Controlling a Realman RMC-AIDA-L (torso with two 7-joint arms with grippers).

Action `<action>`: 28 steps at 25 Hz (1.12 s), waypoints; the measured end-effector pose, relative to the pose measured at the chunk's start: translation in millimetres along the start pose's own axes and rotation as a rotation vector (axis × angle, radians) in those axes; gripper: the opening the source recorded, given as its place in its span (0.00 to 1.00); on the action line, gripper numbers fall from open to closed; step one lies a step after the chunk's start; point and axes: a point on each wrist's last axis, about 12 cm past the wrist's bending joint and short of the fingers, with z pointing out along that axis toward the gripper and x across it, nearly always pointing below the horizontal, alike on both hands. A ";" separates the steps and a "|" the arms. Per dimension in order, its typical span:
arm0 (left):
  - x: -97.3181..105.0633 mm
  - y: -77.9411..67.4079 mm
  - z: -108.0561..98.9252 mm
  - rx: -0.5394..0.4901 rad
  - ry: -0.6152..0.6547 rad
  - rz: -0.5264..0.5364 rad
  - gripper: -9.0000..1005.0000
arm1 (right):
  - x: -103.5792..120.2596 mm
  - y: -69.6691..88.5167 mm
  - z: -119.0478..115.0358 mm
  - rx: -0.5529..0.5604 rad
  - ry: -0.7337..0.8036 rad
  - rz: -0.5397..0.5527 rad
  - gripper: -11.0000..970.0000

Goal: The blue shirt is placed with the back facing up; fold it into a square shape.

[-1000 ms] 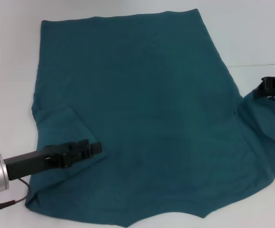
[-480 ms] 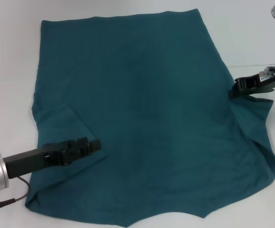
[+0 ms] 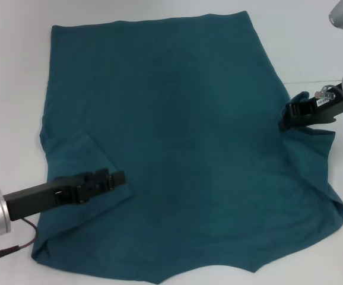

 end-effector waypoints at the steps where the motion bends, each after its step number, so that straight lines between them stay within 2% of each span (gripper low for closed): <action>1: -0.2 -0.1 0.1 0.000 -0.001 0.000 0.60 | 0.0 0.8 0.8 0.005 0.003 0.002 0.05; 18: 1.3 1.5 0.1 -0.012 -0.004 -0.007 0.60 | 0.2 16.6 12.1 -0.028 0.013 0.029 0.06; 26: 1.9 2.1 -0.6 -0.015 -0.005 -0.009 0.60 | 1.0 18.2 11.4 -0.072 0.002 0.029 0.06; 28: 1.8 2.6 -0.6 -0.020 -0.006 -0.009 0.60 | 1.0 18.9 9.8 -0.100 -0.003 0.035 0.14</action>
